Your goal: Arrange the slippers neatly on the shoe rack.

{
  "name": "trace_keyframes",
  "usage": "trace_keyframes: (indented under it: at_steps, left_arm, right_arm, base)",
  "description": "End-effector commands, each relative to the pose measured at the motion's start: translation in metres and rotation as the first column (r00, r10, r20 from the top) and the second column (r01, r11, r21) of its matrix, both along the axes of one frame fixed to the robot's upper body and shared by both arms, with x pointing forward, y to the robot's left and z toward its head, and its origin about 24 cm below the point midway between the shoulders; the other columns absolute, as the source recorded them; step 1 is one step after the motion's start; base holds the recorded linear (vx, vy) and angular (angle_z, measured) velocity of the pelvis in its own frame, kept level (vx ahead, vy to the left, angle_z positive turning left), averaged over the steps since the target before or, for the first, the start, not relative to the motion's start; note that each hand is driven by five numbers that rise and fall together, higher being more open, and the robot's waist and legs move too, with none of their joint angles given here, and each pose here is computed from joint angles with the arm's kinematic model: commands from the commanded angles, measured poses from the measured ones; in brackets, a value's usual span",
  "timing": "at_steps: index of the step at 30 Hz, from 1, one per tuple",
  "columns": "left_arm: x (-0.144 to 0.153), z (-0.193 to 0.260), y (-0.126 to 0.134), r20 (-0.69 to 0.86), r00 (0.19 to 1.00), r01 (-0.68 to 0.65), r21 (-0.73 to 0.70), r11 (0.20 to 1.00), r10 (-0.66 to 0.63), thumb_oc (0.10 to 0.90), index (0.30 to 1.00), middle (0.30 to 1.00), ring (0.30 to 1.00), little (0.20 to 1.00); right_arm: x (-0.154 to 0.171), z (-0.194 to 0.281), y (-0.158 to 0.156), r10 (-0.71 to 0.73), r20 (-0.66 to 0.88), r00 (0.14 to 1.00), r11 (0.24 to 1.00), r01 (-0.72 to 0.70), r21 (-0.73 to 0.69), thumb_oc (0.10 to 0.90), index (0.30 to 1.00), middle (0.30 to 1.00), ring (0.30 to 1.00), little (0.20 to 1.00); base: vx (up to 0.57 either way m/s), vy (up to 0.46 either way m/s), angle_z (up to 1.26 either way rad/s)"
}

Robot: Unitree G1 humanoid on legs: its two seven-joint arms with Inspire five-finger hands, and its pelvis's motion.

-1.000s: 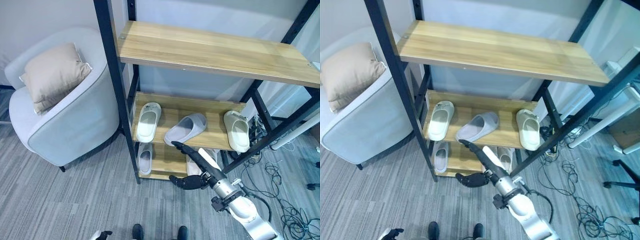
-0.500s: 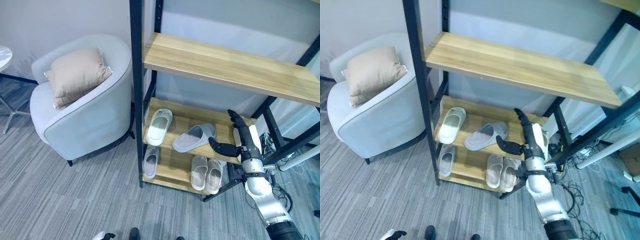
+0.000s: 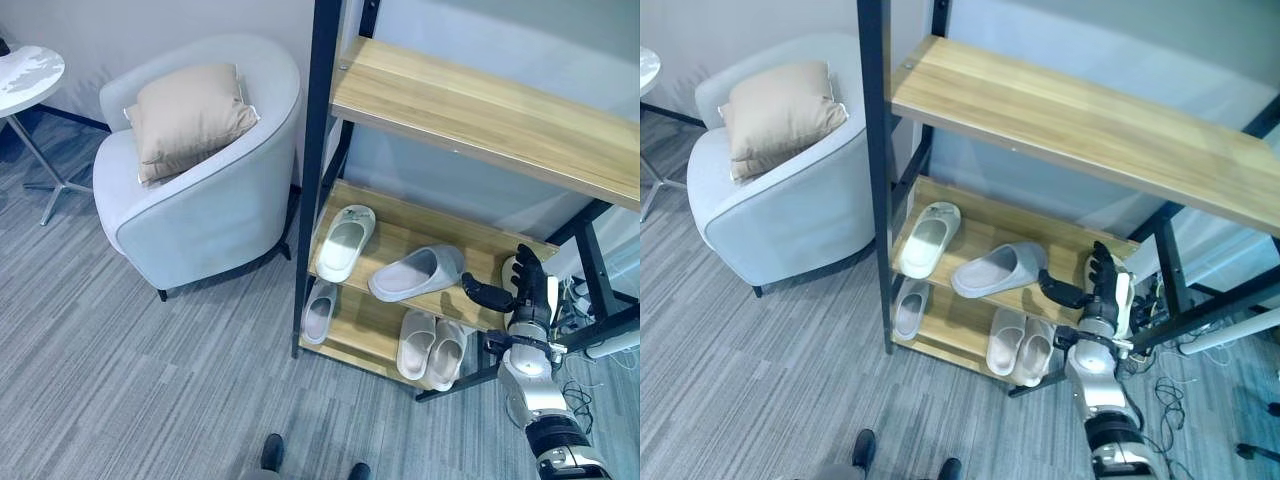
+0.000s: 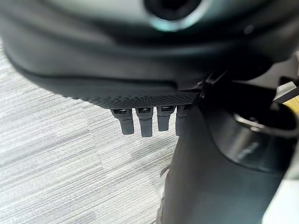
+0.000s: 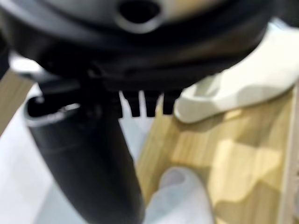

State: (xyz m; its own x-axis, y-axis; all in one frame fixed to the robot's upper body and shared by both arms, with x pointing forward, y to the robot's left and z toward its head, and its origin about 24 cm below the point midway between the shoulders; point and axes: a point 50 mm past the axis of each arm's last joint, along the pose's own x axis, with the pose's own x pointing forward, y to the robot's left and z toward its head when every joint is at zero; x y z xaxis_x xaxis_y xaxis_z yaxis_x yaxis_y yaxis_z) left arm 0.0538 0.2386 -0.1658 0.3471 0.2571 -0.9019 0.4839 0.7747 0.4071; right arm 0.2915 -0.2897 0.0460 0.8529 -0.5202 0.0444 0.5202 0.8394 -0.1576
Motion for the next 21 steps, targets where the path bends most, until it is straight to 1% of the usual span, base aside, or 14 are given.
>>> trace_keyframes:
  at_steps: [1, 4, 10, 13, 21]
  left_arm:
    - [0.022, 0.000, -0.014, 0.046, 0.999, 0.009, -0.017, 1.000, -0.008, 0.800, 0.900, 0.900, 0.900, 0.900]
    - [0.026, 0.001, -0.012, 0.063, 0.998, -0.010, -0.012, 1.000, 0.011, 0.800, 0.900, 0.900, 0.900, 0.900]
    - [0.034, 0.002, -0.014, 0.093, 0.996, -0.008, -0.019, 1.000, 0.010, 0.800, 0.900, 0.900, 0.900, 0.900]
    - [0.042, 0.004, -0.016, 0.115, 0.993, -0.006, -0.027, 1.000, 0.009, 0.800, 0.900, 0.900, 0.900, 0.900]
    - [0.054, 0.007, -0.014, 0.144, 0.989, -0.015, -0.023, 1.000, 0.018, 0.800, 0.900, 0.900, 0.900, 0.900]
  right_arm:
    - [0.026, 0.093, -0.014, -0.031, 0.396, 0.918, 1.000, 0.029, 0.012, 0.800, 0.900, 0.900, 0.900, 0.900]
    - [0.030, 0.096, -0.006, 0.001, 0.410, 0.912, 1.000, -0.012, 0.024, 0.800, 0.900, 0.900, 0.900, 0.900]
    - [0.038, 0.085, -0.011, -0.027, 0.352, 0.936, 0.996, -0.005, 0.089, 0.800, 0.900, 0.900, 0.900, 0.900]
    - [0.047, 0.088, -0.009, -0.010, 0.334, 0.943, 0.993, -0.029, 0.110, 0.800, 0.900, 0.900, 0.900, 0.900]
    - [0.057, 0.098, -0.013, -0.013, 0.332, 0.943, 0.988, -0.038, 0.147, 0.800, 0.900, 0.900, 0.900, 0.900]
  base:
    - [0.00, 0.000, 0.00]
    - [0.00, 0.000, 0.00]
    - [0.00, 0.000, 0.00]
    - [-0.04, -0.006, 0.02]
    - [-0.03, 0.006, 0.06]
